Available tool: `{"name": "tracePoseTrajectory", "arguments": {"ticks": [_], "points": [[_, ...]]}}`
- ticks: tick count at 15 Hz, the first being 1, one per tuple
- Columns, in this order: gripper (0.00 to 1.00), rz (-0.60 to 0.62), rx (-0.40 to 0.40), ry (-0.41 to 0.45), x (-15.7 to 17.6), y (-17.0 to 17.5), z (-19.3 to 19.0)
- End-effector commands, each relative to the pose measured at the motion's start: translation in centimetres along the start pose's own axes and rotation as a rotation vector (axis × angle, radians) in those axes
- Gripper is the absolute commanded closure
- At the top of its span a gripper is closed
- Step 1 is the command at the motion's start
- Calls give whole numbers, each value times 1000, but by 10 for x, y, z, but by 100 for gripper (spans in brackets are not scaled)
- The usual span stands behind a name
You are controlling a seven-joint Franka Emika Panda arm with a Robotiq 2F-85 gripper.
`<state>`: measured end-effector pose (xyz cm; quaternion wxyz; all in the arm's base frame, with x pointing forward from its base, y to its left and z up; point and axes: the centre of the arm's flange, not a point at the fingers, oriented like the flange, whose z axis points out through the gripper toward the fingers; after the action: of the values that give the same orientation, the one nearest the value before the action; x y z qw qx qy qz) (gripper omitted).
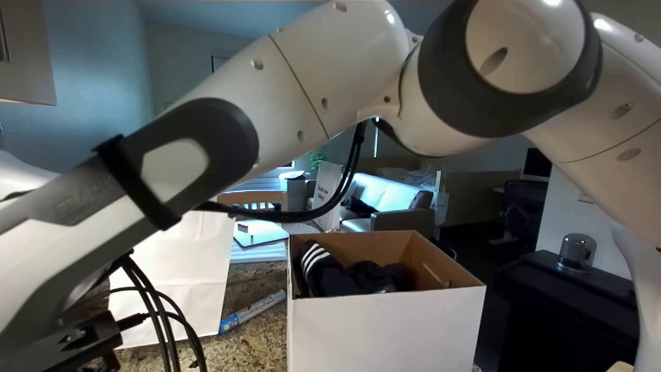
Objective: Put the bottles on the counter in the box
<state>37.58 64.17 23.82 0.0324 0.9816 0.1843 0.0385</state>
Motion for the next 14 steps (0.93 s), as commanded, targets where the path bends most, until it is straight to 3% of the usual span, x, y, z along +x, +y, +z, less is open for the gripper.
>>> {"name": "tracePoseTrajectory", "arguments": {"ticks": [1,8,14], "points": [[0,-181,65,-52,47,-21,29],[0,-484,203,-214,48,-41,77],[0,-723,173,-454,6,-71,69]]}}
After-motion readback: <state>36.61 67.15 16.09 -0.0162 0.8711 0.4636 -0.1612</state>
